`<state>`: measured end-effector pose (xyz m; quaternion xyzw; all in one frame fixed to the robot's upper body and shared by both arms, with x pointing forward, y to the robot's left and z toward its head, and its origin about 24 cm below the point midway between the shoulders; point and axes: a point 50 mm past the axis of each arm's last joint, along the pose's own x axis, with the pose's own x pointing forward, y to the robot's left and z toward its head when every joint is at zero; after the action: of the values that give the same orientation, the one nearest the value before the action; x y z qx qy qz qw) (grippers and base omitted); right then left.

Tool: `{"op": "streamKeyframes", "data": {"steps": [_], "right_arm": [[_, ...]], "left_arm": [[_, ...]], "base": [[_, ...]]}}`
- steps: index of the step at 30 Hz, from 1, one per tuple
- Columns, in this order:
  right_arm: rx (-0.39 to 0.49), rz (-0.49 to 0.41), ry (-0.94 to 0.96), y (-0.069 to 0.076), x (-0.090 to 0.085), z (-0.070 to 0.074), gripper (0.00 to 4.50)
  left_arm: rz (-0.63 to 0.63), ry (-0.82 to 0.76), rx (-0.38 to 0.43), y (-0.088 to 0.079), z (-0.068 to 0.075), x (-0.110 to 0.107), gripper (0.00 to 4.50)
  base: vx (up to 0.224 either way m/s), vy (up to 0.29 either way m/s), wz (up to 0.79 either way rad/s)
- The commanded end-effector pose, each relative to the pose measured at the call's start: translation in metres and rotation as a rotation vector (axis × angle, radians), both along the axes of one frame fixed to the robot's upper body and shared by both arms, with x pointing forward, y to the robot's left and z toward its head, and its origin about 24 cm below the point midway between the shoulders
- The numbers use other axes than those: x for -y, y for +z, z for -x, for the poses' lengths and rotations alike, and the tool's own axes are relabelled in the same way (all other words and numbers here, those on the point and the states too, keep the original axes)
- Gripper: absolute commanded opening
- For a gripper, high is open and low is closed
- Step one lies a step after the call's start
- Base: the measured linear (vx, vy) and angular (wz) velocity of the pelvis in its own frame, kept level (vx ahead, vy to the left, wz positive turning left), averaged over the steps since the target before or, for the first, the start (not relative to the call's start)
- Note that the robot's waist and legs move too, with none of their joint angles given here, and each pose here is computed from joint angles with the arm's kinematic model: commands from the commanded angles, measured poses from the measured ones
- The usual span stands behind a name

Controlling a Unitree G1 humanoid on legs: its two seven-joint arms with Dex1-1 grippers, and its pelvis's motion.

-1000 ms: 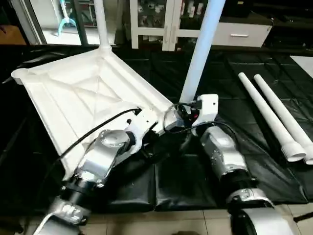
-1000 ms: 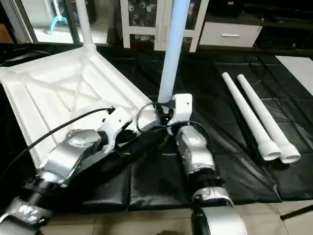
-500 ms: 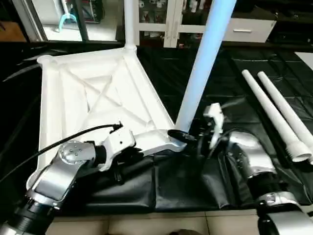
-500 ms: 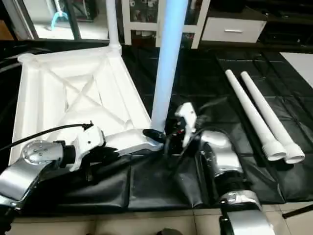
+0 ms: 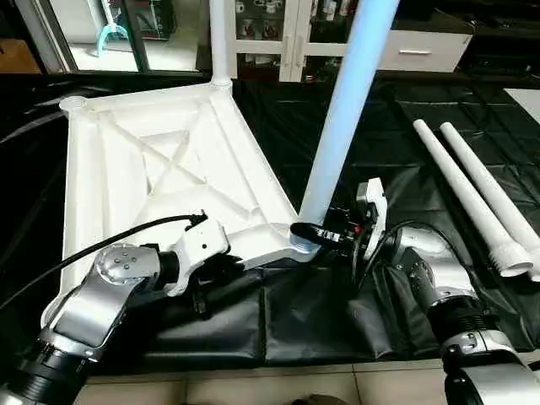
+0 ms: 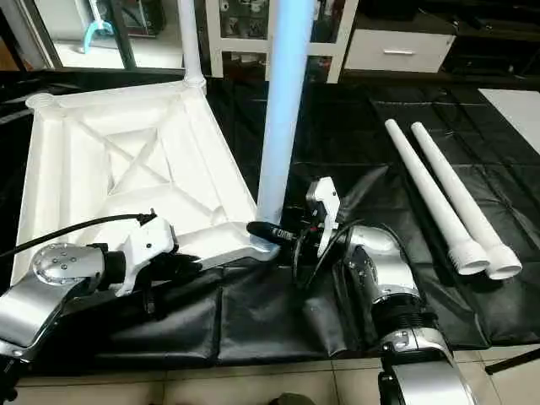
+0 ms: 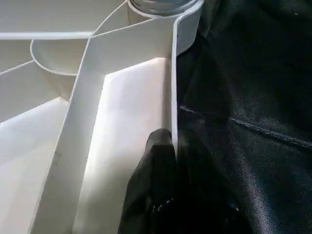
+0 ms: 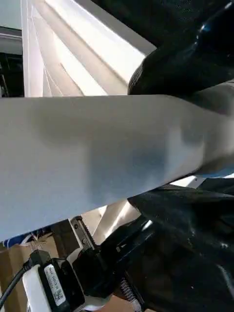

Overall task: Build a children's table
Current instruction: Rotate leg to tighten

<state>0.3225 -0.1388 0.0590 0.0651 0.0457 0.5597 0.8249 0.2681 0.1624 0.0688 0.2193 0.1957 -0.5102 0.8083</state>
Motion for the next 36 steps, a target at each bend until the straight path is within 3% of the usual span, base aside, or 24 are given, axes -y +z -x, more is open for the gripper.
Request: {"op": "streamKeyframes", "data": {"steps": [1,6,7,8,9,12,13,15,17,20,23,26,27,30,33,36], "right_arm": [[-0.015,-0.001,-0.042,-0.001,-0.001,-0.002,2.22],[-0.03,0.049,-0.139,-0.01,-0.007,-0.005,2.14],[-0.074,0.103,-0.32,-0.024,-0.016,-0.009,2.1],[-0.079,0.109,-0.339,-0.026,-0.017,-0.01,2.1],[-0.123,0.157,-0.492,-0.036,-0.023,-0.013,2.09],[-0.187,0.175,-0.655,-0.045,-0.028,-0.016,2.07],[-0.253,0.16,-0.777,-0.05,-0.034,-0.017,2.06],[-0.305,0.145,-0.837,-0.055,-0.042,-0.016,2.06],[-0.336,0.114,-0.814,-0.057,-0.062,-0.012,2.05],[-0.339,0.106,-0.798,-0.057,-0.067,-0.011,2.05],[-0.277,0.074,-0.742,-0.048,-0.069,-0.015,2.05],[-0.146,-0.053,-0.532,-0.023,-0.062,-0.018,2.05],[-0.103,-0.062,-0.467,-0.016,-0.054,-0.018,2.61],[-0.06,-0.041,-0.392,-0.009,-0.04,-0.019,2.78],[-0.006,-0.049,-0.201,0.006,-0.015,-0.014,3.04],[-0.006,0.023,-0.09,0.007,-0.002,-0.008,3.3]], "left_arm": [[-0.03,0.002,-0.1,-0.02,0.009,-0.001,0.0],[-0.023,0.024,-0.09,-0.02,0.004,0.007,0.0],[-0.018,0.078,-0.086,-0.023,-0.005,0.023,0.0],[-0.016,0.085,-0.086,-0.023,-0.006,0.025,0.0],[-0.009,0.141,-0.089,-0.025,-0.015,0.039,0.0],[0.0,0.226,-0.099,-0.026,-0.025,0.054,0.0],[0.015,0.292,-0.095,-0.025,-0.034,0.067,0.0],[0.031,0.335,-0.098,-0.022,-0.04,0.079,0.0],[0.054,0.335,-0.105,-0.018,-0.043,0.094,0.0],[0.056,0.328,-0.106,-0.017,-0.044,0.097,0.0],[0.033,0.3,-0.092,-0.019,-0.042,0.089,0.0],[-0.013,0.218,-0.109,-0.026,-0.03,0.067,0.0],[-0.033,0.189,-0.121,-0.029,-0.024,0.058,0.0],[-0.057,0.156,-0.142,-0.032,-0.017,0.046,0.0],[-0.085,0.074,-0.164,-0.033,-0.002,0.019,0.0],[-0.108,0.072,-0.167,-0.032,0.003,0.004,0.0]], "base": [[0.0,0.0,0.0],[0.0,0.0,0.0],[0.0,0.0,0.0],[0.0,0.0,0.0],[0.0,0.0,0.0],[0.0,0.0,0.0],[0.0,0.0,0.0],[0.0,0.0,0.0],[0.0,0.0,0.0],[0.0,0.0,0.0],[0.0,0.0,0.0],[0.0,0.0,0.0],[0.0,0.0,0.0],[0.0,0.0,0.0],[0.0,0.0,0.0],[0.0,0.0,0.0]]}}
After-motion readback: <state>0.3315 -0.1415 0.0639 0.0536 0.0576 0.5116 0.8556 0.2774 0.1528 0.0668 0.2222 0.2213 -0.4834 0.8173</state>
